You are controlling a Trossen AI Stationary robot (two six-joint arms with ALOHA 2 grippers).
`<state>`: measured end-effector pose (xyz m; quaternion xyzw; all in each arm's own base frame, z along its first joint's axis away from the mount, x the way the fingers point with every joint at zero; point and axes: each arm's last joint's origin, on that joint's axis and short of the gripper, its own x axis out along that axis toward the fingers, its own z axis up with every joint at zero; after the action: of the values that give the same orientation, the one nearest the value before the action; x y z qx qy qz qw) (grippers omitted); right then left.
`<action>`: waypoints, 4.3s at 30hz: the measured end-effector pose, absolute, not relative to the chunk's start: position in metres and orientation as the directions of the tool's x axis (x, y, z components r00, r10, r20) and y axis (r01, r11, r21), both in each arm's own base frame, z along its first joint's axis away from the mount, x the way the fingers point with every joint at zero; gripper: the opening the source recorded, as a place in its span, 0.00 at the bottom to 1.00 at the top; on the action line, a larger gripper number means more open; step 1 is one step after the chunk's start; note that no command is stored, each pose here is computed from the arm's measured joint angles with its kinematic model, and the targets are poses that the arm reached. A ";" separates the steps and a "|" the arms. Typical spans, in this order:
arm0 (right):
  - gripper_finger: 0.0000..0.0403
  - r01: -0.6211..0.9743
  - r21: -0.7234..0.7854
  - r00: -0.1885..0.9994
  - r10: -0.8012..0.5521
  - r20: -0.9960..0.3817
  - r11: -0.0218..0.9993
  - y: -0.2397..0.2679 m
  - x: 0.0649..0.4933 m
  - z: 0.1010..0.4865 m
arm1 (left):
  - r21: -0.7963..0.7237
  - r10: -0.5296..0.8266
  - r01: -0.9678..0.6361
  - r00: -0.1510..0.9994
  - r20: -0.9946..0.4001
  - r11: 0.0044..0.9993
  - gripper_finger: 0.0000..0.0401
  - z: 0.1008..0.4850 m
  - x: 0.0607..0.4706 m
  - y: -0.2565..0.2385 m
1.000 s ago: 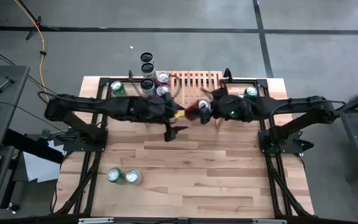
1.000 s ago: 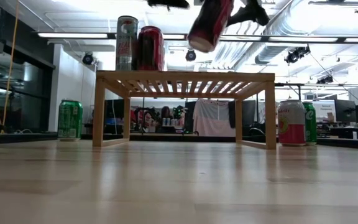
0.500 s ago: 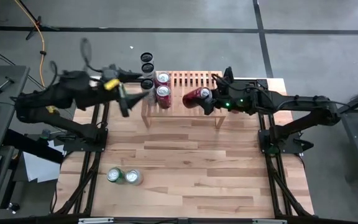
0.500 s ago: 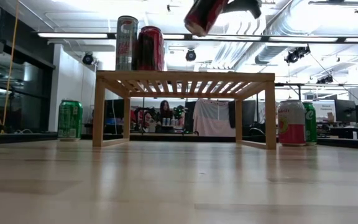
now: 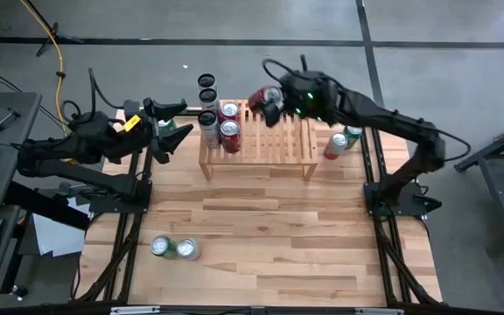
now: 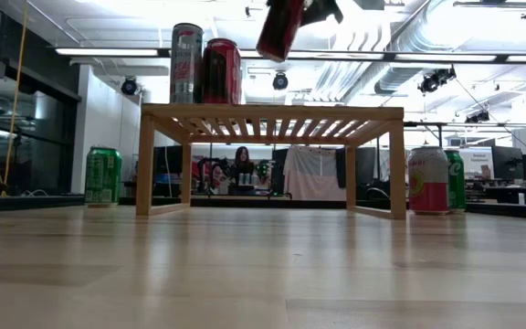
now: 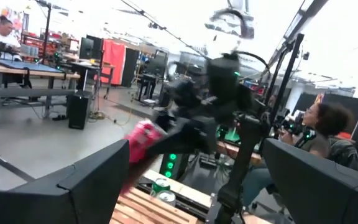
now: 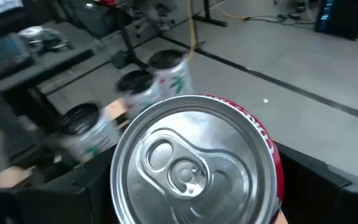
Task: Place canned beverage on shelf
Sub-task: Put the red-white soda can on the shelf aligned with the other red-white soda cans
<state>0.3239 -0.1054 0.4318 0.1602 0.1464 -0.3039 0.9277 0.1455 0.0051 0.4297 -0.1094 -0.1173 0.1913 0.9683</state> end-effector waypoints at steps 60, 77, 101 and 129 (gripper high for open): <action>0.80 0.632 0.267 0.639 -0.294 -0.711 0.727 -0.218 0.390 0.360 | -0.313 0.477 -0.418 0.868 0.141 0.853 0.90 0.424 0.155 0.007; 0.80 0.601 0.219 0.630 -0.288 -0.721 0.768 -0.217 0.389 0.359 | -0.313 0.477 -0.418 0.868 0.141 0.853 0.90 0.425 0.155 0.007; 0.97 0.595 0.220 0.649 -0.300 -0.699 0.773 -0.217 0.391 0.361 | -0.310 0.462 -0.404 0.875 0.143 0.861 0.90 0.425 0.155 0.006; 0.97 0.432 0.004 0.623 -0.295 -0.724 0.902 -0.164 0.314 0.445 | -0.301 0.416 -0.360 0.897 0.147 0.883 0.90 0.425 0.156 0.005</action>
<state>0.3139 -0.1643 0.4452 0.0892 0.3839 -0.2027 0.8964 0.1558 0.0052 0.4246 -0.1343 -0.1040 0.2012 0.9647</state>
